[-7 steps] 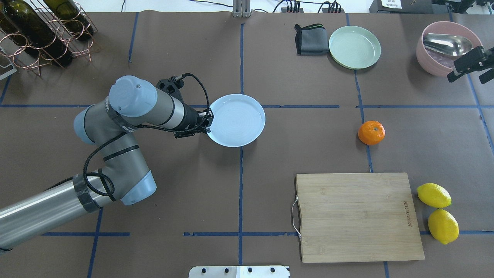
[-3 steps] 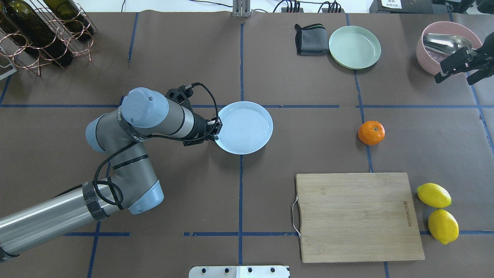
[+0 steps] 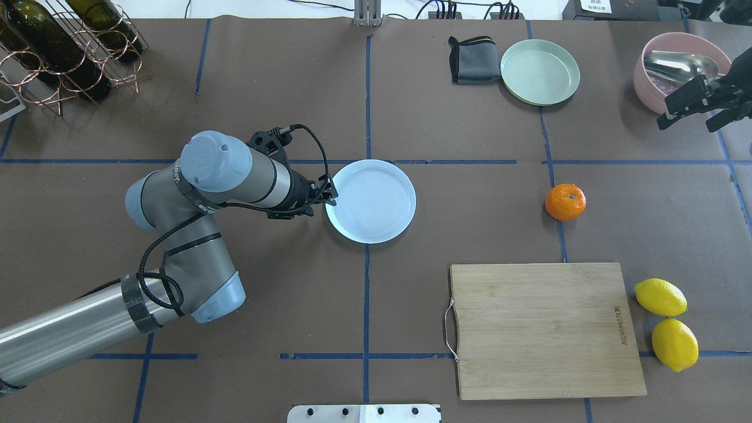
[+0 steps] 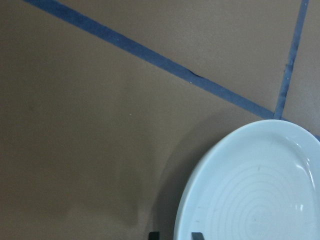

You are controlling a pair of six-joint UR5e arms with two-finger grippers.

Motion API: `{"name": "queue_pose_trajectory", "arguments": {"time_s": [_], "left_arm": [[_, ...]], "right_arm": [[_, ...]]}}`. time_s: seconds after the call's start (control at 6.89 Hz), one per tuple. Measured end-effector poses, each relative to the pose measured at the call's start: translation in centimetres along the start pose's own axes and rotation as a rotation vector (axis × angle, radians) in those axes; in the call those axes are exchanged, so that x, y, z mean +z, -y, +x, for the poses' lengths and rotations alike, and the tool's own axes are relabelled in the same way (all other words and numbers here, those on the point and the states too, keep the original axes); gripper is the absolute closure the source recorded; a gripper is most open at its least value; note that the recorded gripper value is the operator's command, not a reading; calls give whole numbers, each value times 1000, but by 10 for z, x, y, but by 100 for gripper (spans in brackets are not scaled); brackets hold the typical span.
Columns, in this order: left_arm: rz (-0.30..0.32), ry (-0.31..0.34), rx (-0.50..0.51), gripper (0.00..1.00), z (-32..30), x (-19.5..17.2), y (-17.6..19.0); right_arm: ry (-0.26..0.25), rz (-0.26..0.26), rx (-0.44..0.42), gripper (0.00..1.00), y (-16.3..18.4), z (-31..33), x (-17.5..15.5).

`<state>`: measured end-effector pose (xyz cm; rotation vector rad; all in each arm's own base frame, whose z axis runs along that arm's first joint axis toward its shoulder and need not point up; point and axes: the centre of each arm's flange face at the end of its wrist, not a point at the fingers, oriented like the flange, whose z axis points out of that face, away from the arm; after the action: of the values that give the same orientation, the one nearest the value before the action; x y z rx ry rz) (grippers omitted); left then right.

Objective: Pick orange to plate
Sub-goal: 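Slide the white plate with the left gripper toward the table center, then release the plate and withdraw the left gripper while the right gripper descends onto the orange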

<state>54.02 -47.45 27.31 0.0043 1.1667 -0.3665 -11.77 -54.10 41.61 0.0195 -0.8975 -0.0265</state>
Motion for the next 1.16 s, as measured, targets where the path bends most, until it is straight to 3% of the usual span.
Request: {"name": "queue_pose_trajectory", "arguments": {"time_s": [0.44,0.87,1.16], "left_arm": [[24,2,-2,0,2,-36,35],[41,147,156,0,0,-93,43],[62,175,204,0,-19,-130,52]], "right_arm": [[-41,32,-7,0,0,-45,36],[-96,84,-39,0,-22,-103,101],[-147,86,-92,0,-39,-127,142]]}}
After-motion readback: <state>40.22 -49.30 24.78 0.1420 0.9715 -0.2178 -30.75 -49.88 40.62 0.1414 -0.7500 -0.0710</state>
